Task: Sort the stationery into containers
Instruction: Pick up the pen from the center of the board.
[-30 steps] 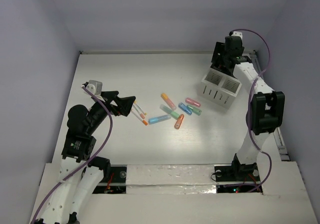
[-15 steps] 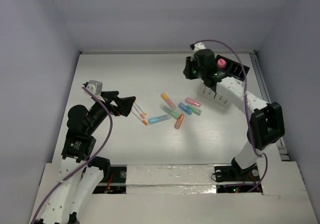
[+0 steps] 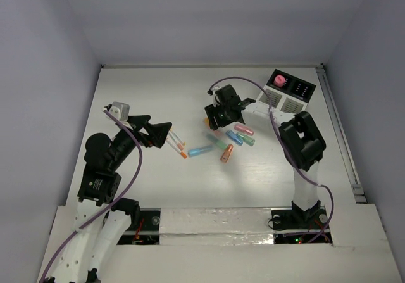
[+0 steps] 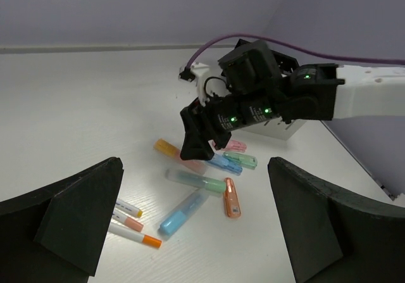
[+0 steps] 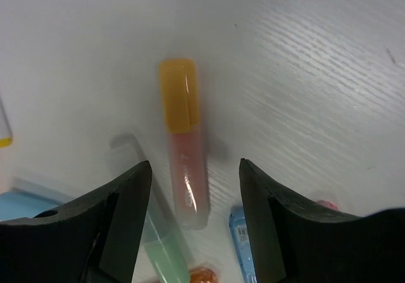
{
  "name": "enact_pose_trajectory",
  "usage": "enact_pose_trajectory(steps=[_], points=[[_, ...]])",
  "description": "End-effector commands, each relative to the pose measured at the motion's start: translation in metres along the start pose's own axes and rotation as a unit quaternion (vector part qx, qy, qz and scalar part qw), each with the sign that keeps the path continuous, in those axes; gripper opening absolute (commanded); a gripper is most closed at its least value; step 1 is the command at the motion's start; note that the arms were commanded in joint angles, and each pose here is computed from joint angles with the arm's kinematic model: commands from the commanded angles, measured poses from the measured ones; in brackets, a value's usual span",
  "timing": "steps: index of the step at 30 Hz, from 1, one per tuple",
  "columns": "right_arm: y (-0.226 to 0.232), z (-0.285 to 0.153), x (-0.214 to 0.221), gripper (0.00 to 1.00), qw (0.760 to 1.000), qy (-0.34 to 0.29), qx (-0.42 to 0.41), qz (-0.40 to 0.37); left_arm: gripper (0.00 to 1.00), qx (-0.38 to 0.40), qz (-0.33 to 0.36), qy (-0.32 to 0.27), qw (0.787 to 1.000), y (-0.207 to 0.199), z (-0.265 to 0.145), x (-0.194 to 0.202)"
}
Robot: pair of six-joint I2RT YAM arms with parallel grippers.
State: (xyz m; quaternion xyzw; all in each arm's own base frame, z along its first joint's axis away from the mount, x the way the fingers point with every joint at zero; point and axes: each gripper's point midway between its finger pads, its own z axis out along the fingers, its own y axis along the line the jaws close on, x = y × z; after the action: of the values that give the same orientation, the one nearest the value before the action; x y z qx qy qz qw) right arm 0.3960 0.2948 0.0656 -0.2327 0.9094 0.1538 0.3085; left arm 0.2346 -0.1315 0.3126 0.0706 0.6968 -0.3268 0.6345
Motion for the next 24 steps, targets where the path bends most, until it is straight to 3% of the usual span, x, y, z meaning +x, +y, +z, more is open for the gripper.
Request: enact_pose_trajectory(steps=[1,7,10,12,13,14,15,20,24], points=[[0.008,0.005,-0.010,0.64,1.000,0.002,-0.014,-0.018,0.99,0.020,0.010,-0.023,0.999,-0.008,0.000,-0.010],[0.005,0.029,-0.003,0.63,0.999,0.025,0.000,-0.028,0.99,0.021,0.011,-0.023,0.999,-0.009,0.000,-0.010],[0.000,0.042,0.003,0.58,0.998,0.044,0.020,-0.037,0.99,0.021,0.011,-0.024,0.999,-0.009,0.000,-0.011],[0.002,0.050,0.010,0.51,0.997,0.054,0.026,-0.044,0.99,0.021,0.012,-0.026,0.999,-0.009,-0.001,-0.012],[0.000,0.052,0.009,0.45,0.997,0.052,0.029,-0.045,0.99,0.021,0.012,-0.026,0.999,-0.009,-0.001,-0.012],[-0.004,0.053,0.004,0.33,0.997,0.047,0.041,-0.046,0.99,0.021,0.013,-0.026,0.999,-0.010,-0.002,-0.012],[-0.006,0.053,0.002,0.31,0.997,0.045,0.050,-0.047,0.99,0.020,0.012,-0.026,0.999,-0.009,-0.002,-0.012],[-0.001,0.046,-0.053,0.20,0.997,-0.033,0.053,-0.046,0.99,0.017,0.012,-0.027,0.999,-0.008,-0.002,-0.012],[-0.004,0.001,-0.127,0.16,0.987,-0.139,0.076,-0.021,0.99,0.015,0.013,-0.029,0.999,-0.008,-0.003,-0.013]])
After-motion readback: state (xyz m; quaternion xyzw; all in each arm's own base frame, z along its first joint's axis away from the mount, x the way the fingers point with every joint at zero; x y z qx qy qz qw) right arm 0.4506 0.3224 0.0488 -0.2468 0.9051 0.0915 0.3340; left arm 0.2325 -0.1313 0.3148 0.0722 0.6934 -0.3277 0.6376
